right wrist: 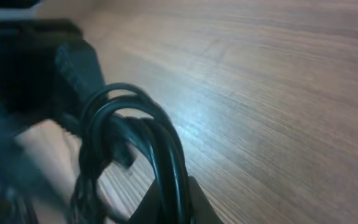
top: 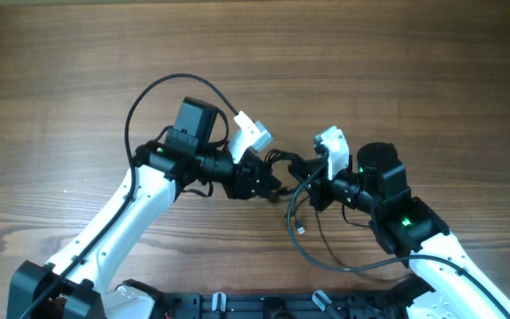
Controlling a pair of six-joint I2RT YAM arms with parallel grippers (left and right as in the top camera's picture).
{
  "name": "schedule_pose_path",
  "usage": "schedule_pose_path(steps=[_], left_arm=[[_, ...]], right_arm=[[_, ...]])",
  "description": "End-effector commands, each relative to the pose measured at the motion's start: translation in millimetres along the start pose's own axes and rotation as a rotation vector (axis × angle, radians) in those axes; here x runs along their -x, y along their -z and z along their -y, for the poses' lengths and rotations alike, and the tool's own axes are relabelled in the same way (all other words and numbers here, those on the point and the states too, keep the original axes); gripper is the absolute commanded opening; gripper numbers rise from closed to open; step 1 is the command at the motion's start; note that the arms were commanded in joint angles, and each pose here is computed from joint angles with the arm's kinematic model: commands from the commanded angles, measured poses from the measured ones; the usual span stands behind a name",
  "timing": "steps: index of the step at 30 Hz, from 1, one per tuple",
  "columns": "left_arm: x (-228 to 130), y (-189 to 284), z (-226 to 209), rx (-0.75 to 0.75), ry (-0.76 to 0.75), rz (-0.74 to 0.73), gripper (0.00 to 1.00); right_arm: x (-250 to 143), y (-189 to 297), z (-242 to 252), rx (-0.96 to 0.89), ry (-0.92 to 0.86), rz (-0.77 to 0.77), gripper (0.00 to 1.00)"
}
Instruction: Untangle cables
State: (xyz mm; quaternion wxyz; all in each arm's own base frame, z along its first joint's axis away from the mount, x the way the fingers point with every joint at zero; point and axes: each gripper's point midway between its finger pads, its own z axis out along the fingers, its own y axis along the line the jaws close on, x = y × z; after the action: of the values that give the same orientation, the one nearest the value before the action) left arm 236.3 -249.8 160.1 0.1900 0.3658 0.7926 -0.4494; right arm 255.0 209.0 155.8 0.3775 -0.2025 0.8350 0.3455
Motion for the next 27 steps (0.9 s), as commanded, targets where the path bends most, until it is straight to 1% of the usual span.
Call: schedule_pose_path(steps=[1, 3, 5, 8, 10, 12, 14, 15, 16, 17, 18, 19, 22, 23, 24, 25, 27], left_arm=[[23.8, 9.8, -4.0, 0.010, 0.133, 0.092, 1.00], [39.0, 11.8, -10.9, 0.034, 0.283, 0.149, 1.00], [48.9, 14.2, -20.7, 0.067, 0.474, 0.200, 1.00], [49.3, 13.0, -23.3, 0.064, 0.722, 0.217, 1.00], [47.5, 7.1, -16.8, 0.053, 0.730, 0.198, 1.00], [47.3, 0.5, -17.3, 0.087, 0.724, 0.201, 1.00], [45.9, -4.4, -23.8, 0.140, 0.858, 0.225, 1.00], [45.3, -6.8, -26.7, 0.158, 0.947, 0.242, 0.98], [45.2, -10.1, -28.8, 0.176, 1.032, 0.262, 0.94], [44.7, -13.9, -29.6, 0.188, 1.078, 0.271, 0.90], [42.5, -22.7, -29.3, 0.203, 1.160, 0.280, 0.84], [40.4, -27.5, -29.9, 0.212, 1.208, 0.283, 0.80], [30.1, -43.8, -34.2, 0.248, 1.418, 0.300, 0.75], [27.9, -48.2, -35.6, 0.252, 1.487, 0.309, 0.71], [27.7, -51.8, -36.3, 0.249, 1.528, 0.316, 0.67], [29.5, -56.0, -37.5, 0.241, 1.560, 0.329, 0.66], [37.0, -61.4, -44.8, 0.238, 1.567, 0.381, 0.66]], right_arm=[[11.7, 2.6, 28.5, -0.163, -0.285, 0.078, 0.04], [16.2, 7.3, 47.3, -0.264, -0.407, 0.138, 0.04], [18.6, 11.0, 57.9, -0.317, -0.504, 0.183, 0.04], [22.3, 17.0, 71.8, -0.383, -0.635, 0.256, 0.04], [24.4, 18.5, 74.2, -0.395, -0.638, 0.272, 0.04], [22.3, 18.6, 75.0, -0.401, -0.640, 0.266, 0.04], [21.6, 18.5, 75.1, -0.403, -0.640, 0.263, 0.04], [21.6, 18.4, 74.9, -0.401, -0.642, 0.262, 0.04], [21.6, 18.2, 74.5, -0.399, -0.642, 0.262, 0.04], [21.6, 18.2, 74.5, -0.399, -0.644, 0.262, 0.05], [21.6, 18.2, 74.5, -0.399, -0.644, 0.262, 0.04], [21.6, 18.1, 74.3, -0.398, -0.644, 0.261, 0.04], [21.1, 17.1, 72.2, -0.386, -0.645, 0.254, 0.04], [21.0, 17.1, 72.2, -0.386, -0.645, 0.253, 0.04], [20.9, 16.9, 71.9, -0.384, -0.645, 0.252, 0.04], [20.7, 16.3, 70.6, -0.376, -0.646, 0.248, 0.04], [20.0, 15.0, 67.9, -0.361, -0.647, 0.238, 0.04]])
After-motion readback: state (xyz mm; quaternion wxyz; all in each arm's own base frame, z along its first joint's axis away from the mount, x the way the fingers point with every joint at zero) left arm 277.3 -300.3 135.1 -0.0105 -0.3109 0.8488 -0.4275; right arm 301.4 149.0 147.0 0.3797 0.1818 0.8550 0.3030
